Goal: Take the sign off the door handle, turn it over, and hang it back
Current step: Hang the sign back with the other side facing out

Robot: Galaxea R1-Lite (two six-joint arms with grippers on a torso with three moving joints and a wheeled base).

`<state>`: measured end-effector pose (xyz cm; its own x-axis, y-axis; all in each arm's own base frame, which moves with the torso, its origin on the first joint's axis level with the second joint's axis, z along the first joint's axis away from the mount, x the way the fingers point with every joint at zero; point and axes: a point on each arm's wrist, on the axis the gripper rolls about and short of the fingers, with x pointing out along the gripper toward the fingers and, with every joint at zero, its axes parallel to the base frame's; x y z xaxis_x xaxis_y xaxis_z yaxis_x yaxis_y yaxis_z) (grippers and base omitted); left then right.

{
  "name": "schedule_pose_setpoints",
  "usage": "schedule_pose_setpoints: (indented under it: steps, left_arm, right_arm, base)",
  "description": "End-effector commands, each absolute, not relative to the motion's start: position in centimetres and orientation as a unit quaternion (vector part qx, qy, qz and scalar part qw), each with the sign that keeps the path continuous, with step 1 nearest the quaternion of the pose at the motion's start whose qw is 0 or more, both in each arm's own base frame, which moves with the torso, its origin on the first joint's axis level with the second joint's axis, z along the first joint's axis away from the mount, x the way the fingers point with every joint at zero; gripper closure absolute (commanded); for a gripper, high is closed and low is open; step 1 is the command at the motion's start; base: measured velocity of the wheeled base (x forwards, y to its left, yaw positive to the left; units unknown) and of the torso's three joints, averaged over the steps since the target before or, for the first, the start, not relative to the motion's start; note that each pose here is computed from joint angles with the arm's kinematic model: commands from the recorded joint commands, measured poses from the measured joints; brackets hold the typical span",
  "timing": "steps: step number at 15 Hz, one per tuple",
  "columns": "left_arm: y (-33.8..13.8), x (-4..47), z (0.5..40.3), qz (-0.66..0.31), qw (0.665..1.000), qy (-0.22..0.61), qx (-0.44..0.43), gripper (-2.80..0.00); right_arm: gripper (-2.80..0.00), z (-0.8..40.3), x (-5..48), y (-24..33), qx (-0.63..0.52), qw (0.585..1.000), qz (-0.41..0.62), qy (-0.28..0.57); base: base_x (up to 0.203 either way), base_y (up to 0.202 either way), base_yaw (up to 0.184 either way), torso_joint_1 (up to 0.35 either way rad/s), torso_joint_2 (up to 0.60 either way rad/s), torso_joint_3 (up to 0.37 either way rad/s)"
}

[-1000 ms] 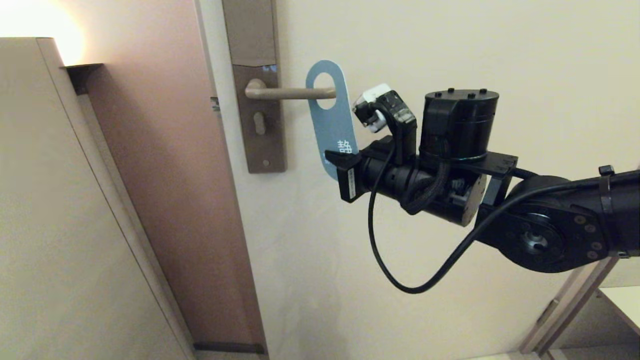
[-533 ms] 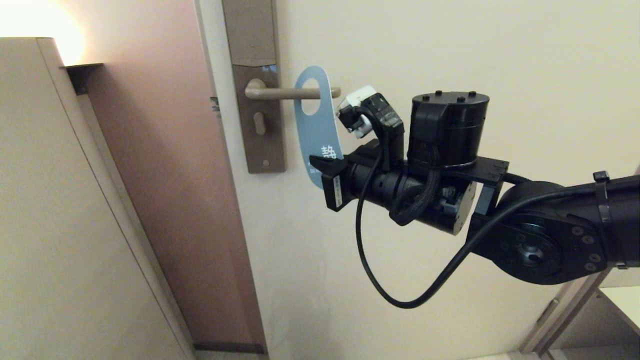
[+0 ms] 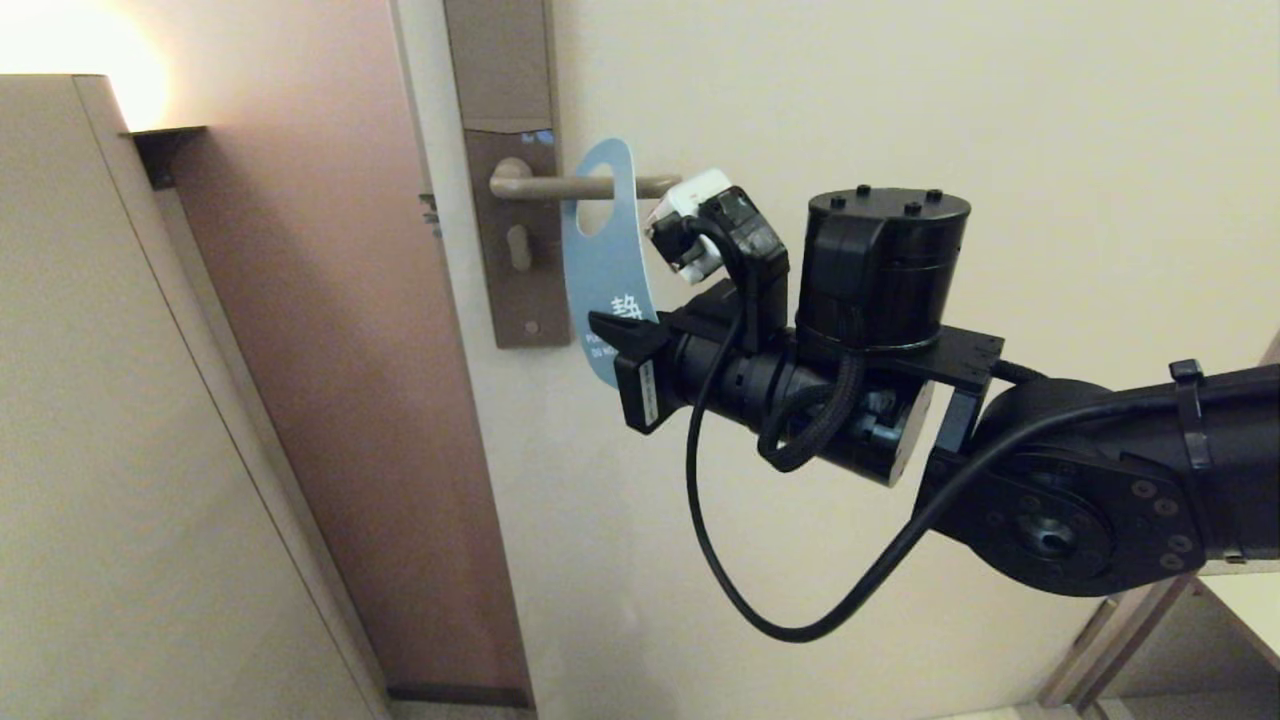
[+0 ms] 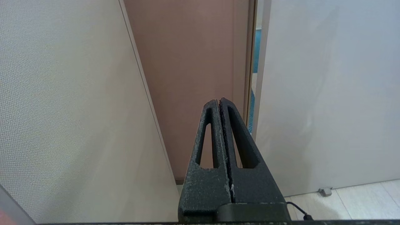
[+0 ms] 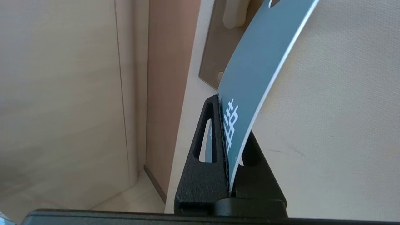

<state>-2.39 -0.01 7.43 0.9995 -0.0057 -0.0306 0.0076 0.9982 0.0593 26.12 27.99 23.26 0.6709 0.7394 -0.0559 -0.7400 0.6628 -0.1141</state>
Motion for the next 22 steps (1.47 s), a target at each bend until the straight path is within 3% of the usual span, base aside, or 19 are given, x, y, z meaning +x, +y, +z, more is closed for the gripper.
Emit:
schedule_pose_setpoints:
  steps: [1,3,4,22]
  left_arm:
    - [0.0,-2.4,7.4,-0.004,0.999,0.016,0.03,0.0]
    - [0.0,-2.4,7.4,-0.004,0.999,0.016,0.03,0.0]
    - [0.0,-2.4,7.4,-0.004,0.999,0.016,0.03,0.0]
    - [0.0,-2.4,7.4,-0.004,0.999,0.016,0.03,0.0]
  right_arm:
    - [0.0,23.1,26.1,28.2,-0.064,0.911,0.407,0.002]
    - [0.0,23.0,26.2,28.2,-0.065,0.911,0.407,0.003]
    - [-2.8,22.9,26.2,28.2,-0.065,0.911,0.407,0.004]
    - [-2.8,24.2,24.1,25.7,-0.059,0.893,0.446,-0.001]
  base:
    - [0.0,0.0,0.0,0.0,0.0,0.0]
    - [0.0,0.0,0.0,0.0,0.0,0.0]
    - [0.0,0.0,0.0,0.0,0.0,0.0]
    - [0.0,0.0,0.0,0.0,0.0,0.0]
